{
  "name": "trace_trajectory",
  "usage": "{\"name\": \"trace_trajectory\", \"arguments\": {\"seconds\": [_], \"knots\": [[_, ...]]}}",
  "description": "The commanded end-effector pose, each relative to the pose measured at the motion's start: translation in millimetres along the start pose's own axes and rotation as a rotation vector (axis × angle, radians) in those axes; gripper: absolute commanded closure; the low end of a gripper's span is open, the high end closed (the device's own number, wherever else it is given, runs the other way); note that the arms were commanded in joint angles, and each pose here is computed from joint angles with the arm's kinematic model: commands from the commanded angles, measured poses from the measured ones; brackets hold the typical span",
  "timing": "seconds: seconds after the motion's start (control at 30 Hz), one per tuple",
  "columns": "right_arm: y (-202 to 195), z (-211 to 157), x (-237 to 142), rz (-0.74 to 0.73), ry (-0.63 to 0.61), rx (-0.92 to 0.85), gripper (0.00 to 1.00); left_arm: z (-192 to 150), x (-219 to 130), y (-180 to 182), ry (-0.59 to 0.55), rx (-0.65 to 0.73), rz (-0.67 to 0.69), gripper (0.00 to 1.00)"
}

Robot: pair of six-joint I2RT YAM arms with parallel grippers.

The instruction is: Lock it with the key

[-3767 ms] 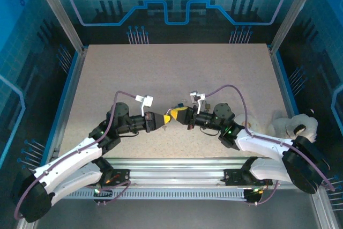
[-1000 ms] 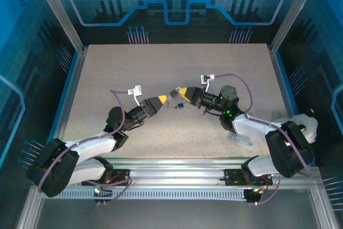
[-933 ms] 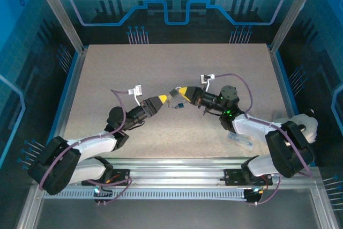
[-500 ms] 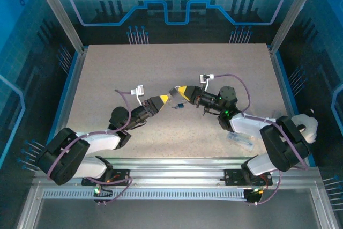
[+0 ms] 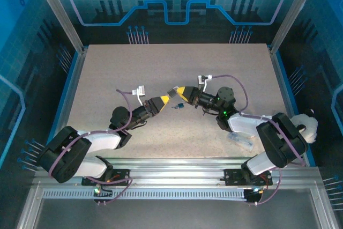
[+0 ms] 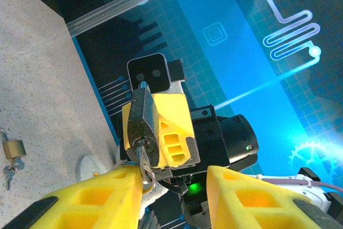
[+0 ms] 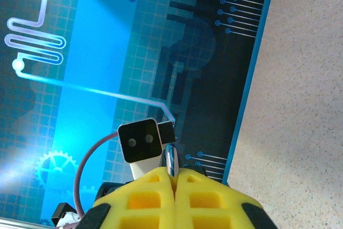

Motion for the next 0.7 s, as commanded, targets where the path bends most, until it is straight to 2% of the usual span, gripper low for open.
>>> {"name": "trace_trajectory", "arguments": {"seconds": [0.0,0.47,0.67], "knots": [[17,6,8,0.075,-0.018,-0.047,1.0,3,1,-9,0.004,0.026,-0.051,0.67],[17,-2,6,0.096,0.009,-0.036,1.0,5,-1,-5,-0.002,0.011,-0.036,0.7],[16,-6,8,0.101,0.028,-0.037,1.0,8,-1,-4,-0.002,0.004,-0.035,0.76]]}}
Point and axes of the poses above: each hand's point on the last joint's axis, 136 mm out from that joint toward the fingers, its own x axis out along the fingers, its own y axis along the line the jaws close on, z = x × y, the point moved 7 cm from there along -x, back along the fingers, and after that the axes turned 12 degrees about -x, right-handed, at the moved point
